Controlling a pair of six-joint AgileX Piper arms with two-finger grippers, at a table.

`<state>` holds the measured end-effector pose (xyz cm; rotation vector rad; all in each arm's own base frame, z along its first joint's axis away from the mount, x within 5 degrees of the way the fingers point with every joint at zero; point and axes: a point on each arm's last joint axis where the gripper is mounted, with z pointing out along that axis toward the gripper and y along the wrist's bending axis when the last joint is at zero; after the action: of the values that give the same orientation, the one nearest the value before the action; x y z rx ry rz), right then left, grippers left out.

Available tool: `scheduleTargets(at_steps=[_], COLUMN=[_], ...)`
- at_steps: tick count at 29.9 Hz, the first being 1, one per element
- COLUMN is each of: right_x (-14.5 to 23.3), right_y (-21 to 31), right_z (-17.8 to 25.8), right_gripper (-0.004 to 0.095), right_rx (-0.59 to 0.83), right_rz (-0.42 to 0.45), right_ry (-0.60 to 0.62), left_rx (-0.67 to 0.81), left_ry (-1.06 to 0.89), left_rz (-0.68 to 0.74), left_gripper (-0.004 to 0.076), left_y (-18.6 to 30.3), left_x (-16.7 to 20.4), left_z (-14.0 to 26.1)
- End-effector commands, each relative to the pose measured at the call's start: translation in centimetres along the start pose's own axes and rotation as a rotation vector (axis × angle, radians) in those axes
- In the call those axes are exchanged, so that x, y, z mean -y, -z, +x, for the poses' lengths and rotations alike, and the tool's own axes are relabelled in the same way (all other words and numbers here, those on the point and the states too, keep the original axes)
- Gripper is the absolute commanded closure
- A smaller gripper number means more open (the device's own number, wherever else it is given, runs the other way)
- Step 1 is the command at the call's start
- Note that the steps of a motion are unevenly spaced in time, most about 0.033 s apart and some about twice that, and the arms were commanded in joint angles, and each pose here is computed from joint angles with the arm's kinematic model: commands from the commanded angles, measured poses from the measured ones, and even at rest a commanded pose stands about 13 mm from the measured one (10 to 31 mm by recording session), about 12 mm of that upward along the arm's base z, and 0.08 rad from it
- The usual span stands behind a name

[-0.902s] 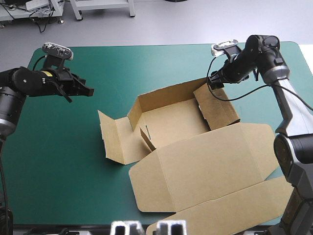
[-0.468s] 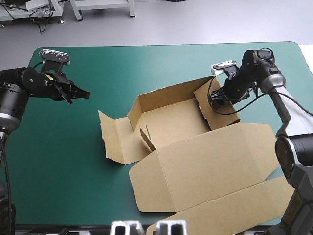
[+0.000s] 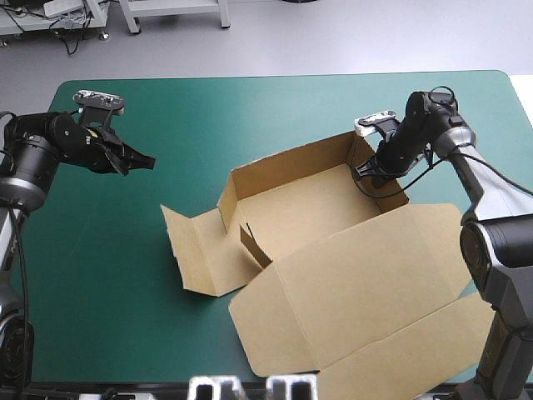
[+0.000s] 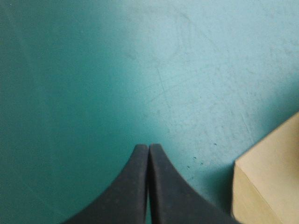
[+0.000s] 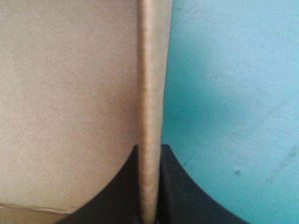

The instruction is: Fold the box

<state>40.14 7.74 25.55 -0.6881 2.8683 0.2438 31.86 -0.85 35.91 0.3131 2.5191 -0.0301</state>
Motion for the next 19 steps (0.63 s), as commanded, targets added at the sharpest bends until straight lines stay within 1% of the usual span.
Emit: scheduleTargets(at_steps=[1, 3, 6, 11, 15, 19], right_x=[-0.4, 0.2, 1.3, 3.4, 3.8, 3.3], right_y=[4.2, 5.7, 8.2, 11.9, 13.2, 13.6], right_z=[-0.2, -0.1, 0.4, 1.9, 2.4, 2.1], right_gripper=[0.0927, 0.0926, 0.0927, 0.0927, 0.0927, 0.0927], right_rx=[0.102, 0.156, 0.250, 0.411, 0.490, 0.530], right_rz=[-0.009, -0.020, -0.064, -0.152, -0.202, -0.254], right_ry=[0.008, -0.015, -0.042, -0.101, -0.099, -0.082], left_rx=[0.128, 0.132, 0.135, 0.175, 0.243, 0.326], left_ry=[0.050, 0.097, 0.175, 0.222, 0.205, 0.203], left_rz=[-0.024, -0.022, 0.001, 0.072, 0.202, 0.438], left_gripper=[0.0733, 0.0733, 0.0732, 0.0721, 0.0689, 0.0652], left_y=[2.2, 2.3, 2.5, 2.7, 2.4, 1.7], left_x=[-0.9, -1.9, -3.4, -5.3, -5.0, -3.6], left_z=[-0.9, -0.7, -0.2, 0.2, -0.4, -1.6])
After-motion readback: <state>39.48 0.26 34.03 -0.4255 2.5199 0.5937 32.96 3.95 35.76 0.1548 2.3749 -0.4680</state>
